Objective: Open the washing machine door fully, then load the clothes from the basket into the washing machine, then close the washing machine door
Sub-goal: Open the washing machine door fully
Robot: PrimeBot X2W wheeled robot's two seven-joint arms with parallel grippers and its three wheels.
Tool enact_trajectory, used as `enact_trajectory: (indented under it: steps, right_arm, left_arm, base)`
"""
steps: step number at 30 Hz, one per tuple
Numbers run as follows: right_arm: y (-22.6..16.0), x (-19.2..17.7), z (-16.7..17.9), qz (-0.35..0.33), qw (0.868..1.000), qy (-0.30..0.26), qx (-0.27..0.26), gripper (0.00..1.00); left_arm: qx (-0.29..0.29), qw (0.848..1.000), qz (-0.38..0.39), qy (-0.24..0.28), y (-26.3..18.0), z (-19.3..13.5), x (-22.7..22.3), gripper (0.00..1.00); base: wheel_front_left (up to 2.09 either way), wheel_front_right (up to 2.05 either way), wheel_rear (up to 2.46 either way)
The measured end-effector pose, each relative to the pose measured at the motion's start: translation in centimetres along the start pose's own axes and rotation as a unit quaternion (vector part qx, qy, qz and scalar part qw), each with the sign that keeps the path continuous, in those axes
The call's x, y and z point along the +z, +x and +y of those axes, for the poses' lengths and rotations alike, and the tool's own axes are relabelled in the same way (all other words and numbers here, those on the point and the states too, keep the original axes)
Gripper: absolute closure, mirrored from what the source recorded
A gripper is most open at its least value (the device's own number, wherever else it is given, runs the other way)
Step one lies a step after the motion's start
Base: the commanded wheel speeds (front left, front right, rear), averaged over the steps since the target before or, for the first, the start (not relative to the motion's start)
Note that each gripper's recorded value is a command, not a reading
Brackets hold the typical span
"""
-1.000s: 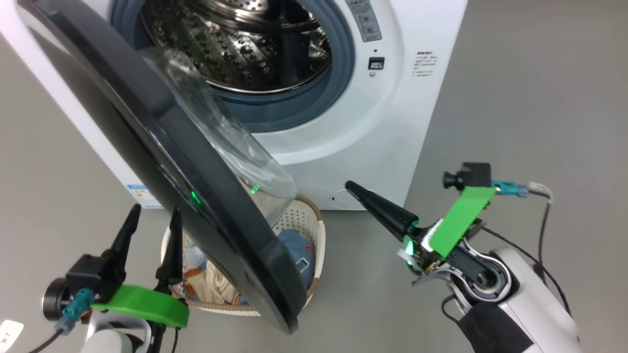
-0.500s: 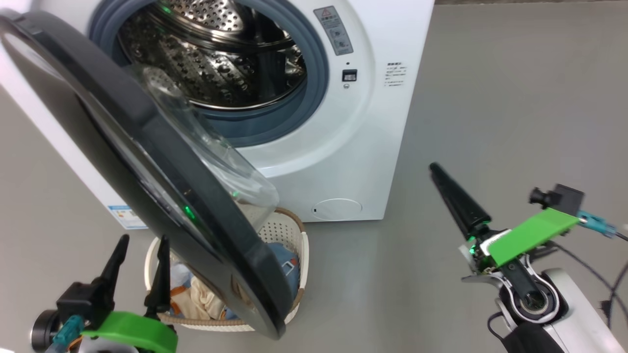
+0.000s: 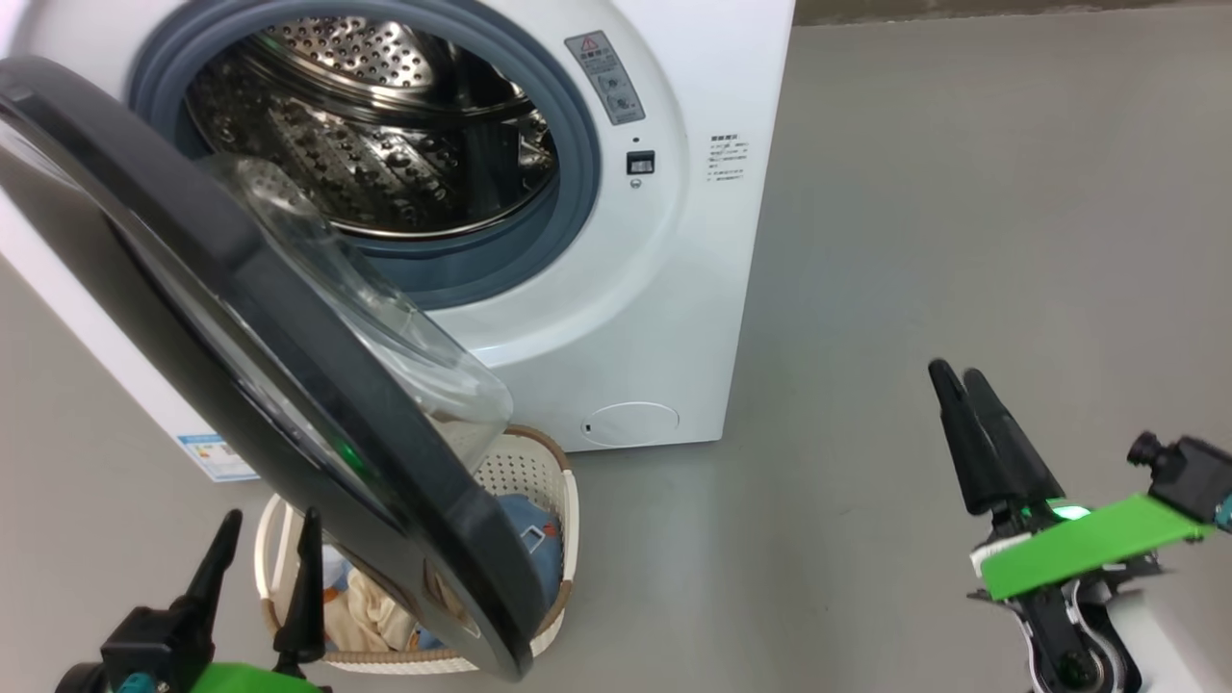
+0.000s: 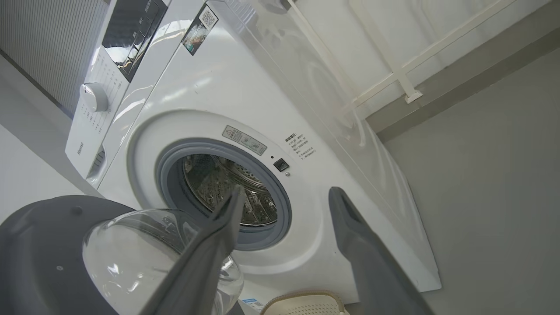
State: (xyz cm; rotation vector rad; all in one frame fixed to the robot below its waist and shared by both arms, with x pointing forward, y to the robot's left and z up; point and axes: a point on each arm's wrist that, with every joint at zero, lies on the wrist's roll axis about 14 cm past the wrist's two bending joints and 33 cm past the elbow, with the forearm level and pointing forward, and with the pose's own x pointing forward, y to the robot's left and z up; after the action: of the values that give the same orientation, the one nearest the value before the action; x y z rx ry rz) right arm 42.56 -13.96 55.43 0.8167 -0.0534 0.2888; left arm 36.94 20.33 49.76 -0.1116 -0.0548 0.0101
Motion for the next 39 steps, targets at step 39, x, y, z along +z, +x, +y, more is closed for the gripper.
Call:
enact_trajectory:
  steps: [39]
  right_arm:
    - [-4.5, -0.1, -5.1, -0.001, 0.941, -0.328, -0.076, 0.0]
  left_arm:
    - [0.016, 1.0, 0.003, 0.002, -0.2, 0.4, -0.3, 0.0]
  base:
    - [0.0, 0.0, 0.0]
